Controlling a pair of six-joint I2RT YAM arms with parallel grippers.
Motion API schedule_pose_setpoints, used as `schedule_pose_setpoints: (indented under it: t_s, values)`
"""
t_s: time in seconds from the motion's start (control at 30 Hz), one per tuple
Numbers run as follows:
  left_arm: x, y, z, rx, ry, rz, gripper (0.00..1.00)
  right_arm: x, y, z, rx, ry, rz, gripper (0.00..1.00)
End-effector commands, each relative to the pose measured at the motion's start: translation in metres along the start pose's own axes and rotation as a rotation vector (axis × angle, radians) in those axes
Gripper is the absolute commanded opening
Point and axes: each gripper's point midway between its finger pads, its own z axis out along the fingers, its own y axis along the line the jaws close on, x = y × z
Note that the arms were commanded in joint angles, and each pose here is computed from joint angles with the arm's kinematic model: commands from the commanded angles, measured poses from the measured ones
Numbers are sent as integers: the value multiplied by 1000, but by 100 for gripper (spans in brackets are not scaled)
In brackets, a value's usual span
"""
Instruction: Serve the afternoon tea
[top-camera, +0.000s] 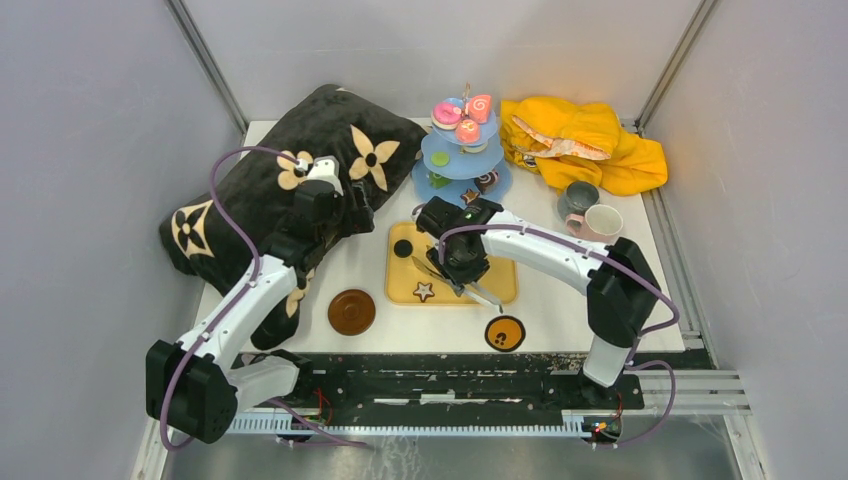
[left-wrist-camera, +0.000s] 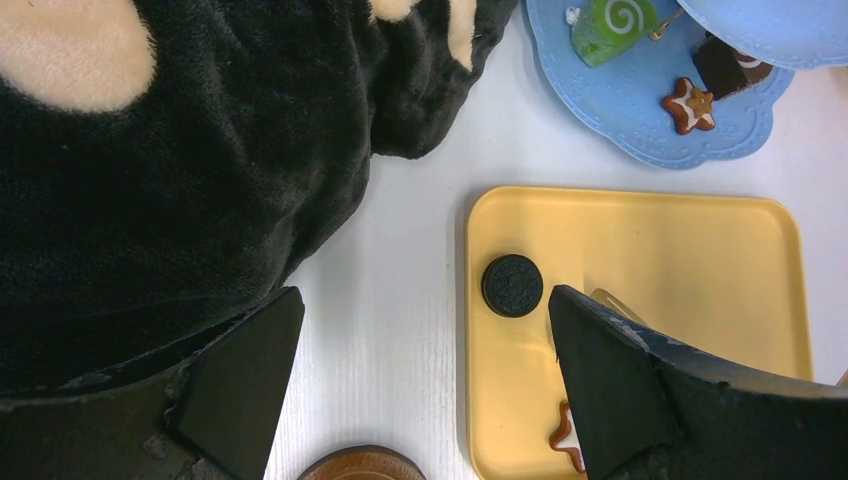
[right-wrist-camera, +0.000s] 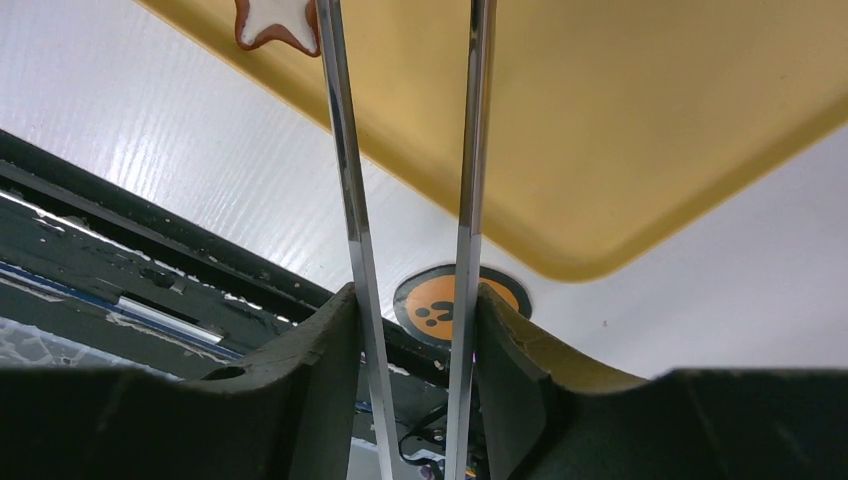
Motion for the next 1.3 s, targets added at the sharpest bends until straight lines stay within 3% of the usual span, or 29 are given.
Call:
schedule_pose_setpoints:
  t_s: [0.0, 1.0, 1.27]
  values:
    - [-25, -2, -8, -2, -81, -83, 100, -29, 8, -9, -16, -97, 17, 48]
    - [-22, -3, -7, 7, -71, -83, 100, -77, 16, 13, -8, -159, -7, 51]
    - [-22, -3, -6, 4, -70, -83, 100, -76, 11, 15, 22, -161, -4, 45]
